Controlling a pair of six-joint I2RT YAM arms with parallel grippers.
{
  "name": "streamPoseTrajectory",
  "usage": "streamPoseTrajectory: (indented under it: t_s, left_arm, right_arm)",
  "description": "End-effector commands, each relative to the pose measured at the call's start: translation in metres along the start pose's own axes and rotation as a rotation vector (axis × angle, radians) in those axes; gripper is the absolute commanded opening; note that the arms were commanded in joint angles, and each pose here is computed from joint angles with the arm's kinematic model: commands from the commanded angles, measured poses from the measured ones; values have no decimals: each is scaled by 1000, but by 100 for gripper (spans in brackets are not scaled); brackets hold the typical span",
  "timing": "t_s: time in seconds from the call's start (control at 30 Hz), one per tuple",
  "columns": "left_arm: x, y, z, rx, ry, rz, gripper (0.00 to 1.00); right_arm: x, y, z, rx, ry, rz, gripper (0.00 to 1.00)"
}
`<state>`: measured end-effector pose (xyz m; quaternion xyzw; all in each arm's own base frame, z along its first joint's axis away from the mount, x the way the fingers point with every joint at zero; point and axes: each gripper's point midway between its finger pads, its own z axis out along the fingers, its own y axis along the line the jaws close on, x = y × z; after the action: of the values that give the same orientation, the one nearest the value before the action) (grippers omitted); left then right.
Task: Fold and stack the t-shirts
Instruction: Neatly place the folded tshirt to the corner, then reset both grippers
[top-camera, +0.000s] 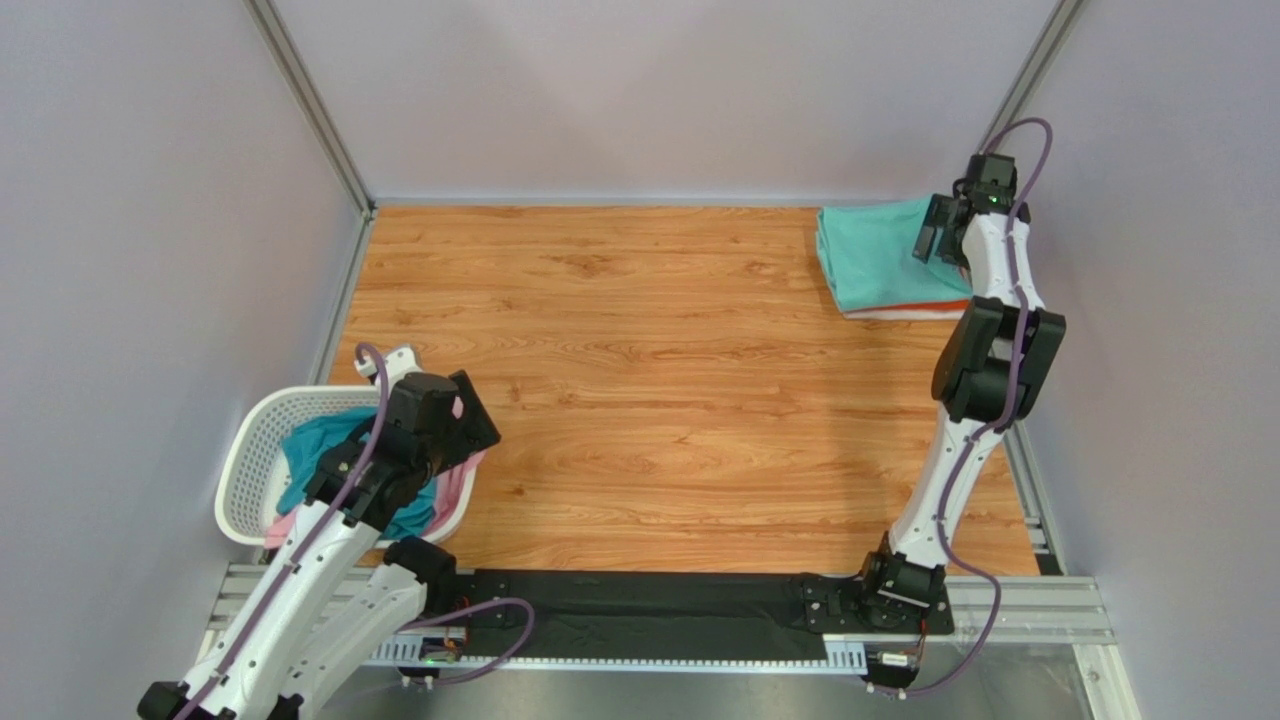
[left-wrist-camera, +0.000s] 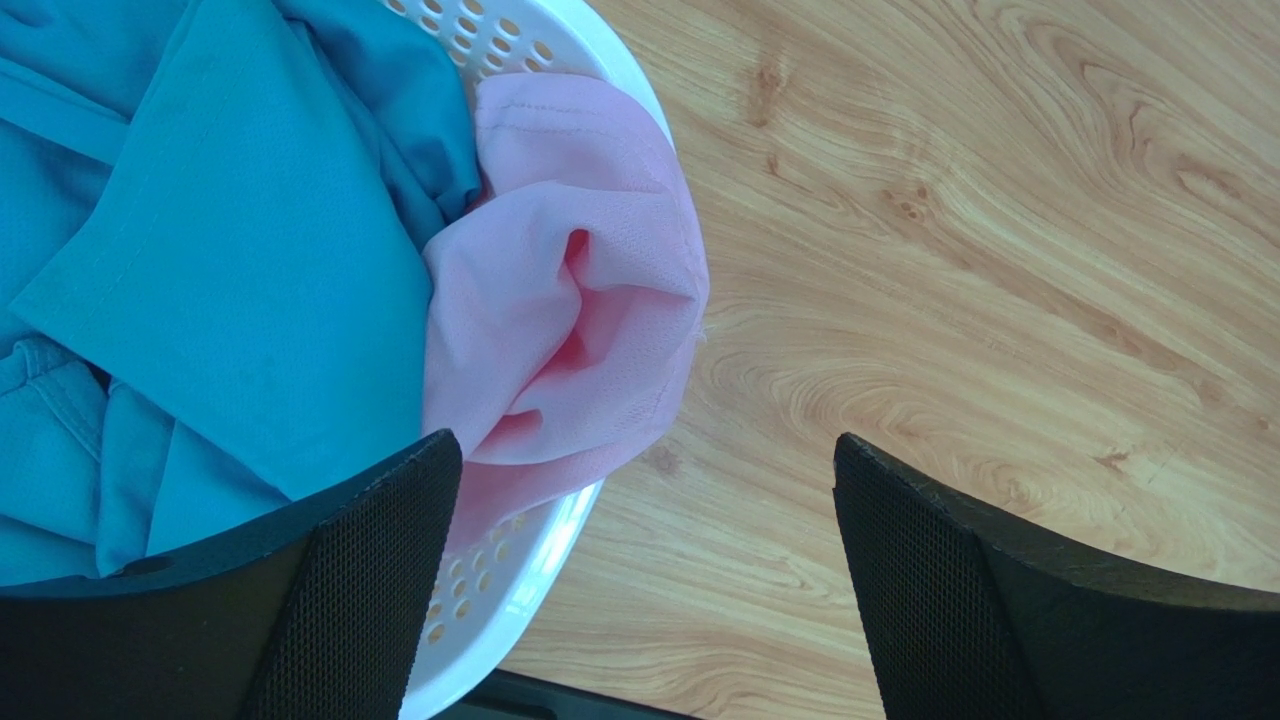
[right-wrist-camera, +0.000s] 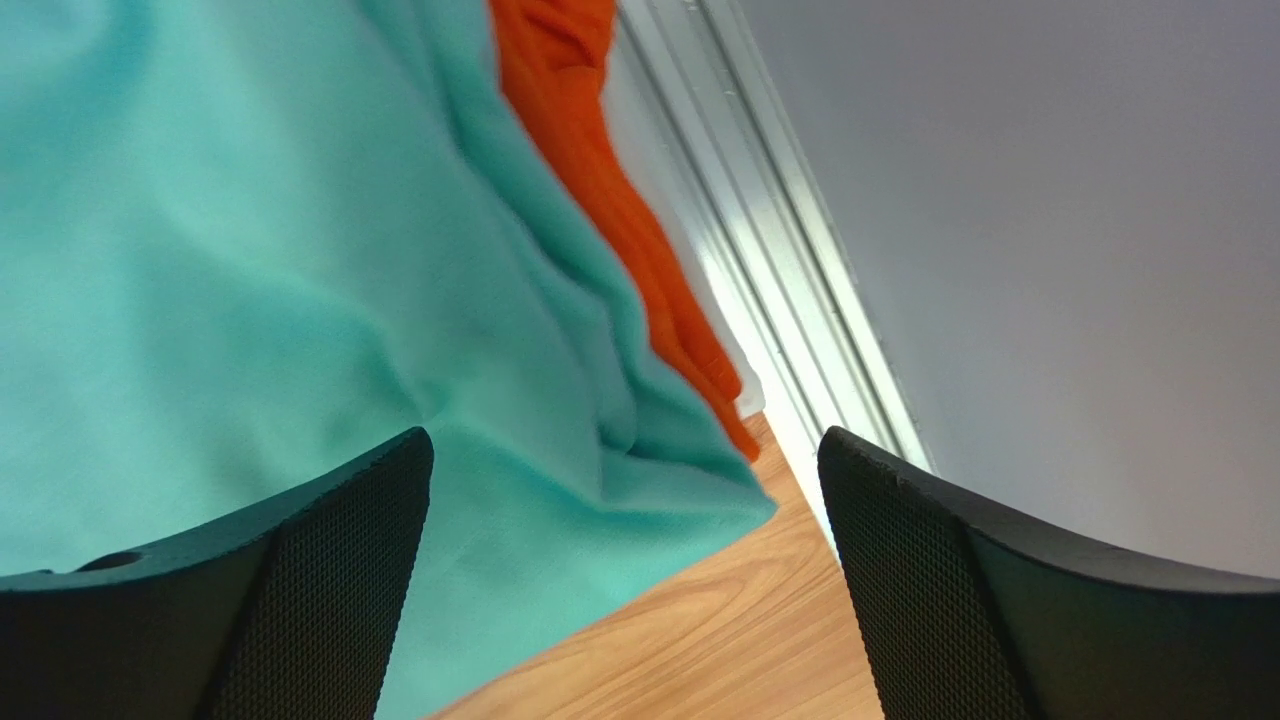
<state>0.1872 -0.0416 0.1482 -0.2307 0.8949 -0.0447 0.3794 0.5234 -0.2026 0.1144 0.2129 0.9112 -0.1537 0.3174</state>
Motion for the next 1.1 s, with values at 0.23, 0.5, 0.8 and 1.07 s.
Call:
streamPoseTrajectory:
  t_s: [0.23, 0.5, 0.8, 1.07]
  left_arm:
    - [-14, -18, -8, 60, -12, -26, 100]
    - [-23, -37, -6, 130, -29, -28, 100]
    - [-25, -56, 0, 193, -17, -3, 100]
    - [-22, -59, 5, 207, -12, 10, 100]
  right_arm:
    - [-53, 61, -182, -381, -251, 22, 100]
    - [11, 133, -254, -488, -250, -69, 100]
    - [141, 190, -275, -605, -174, -31, 100]
    - [226, 178, -247, -517, -108, -21, 100]
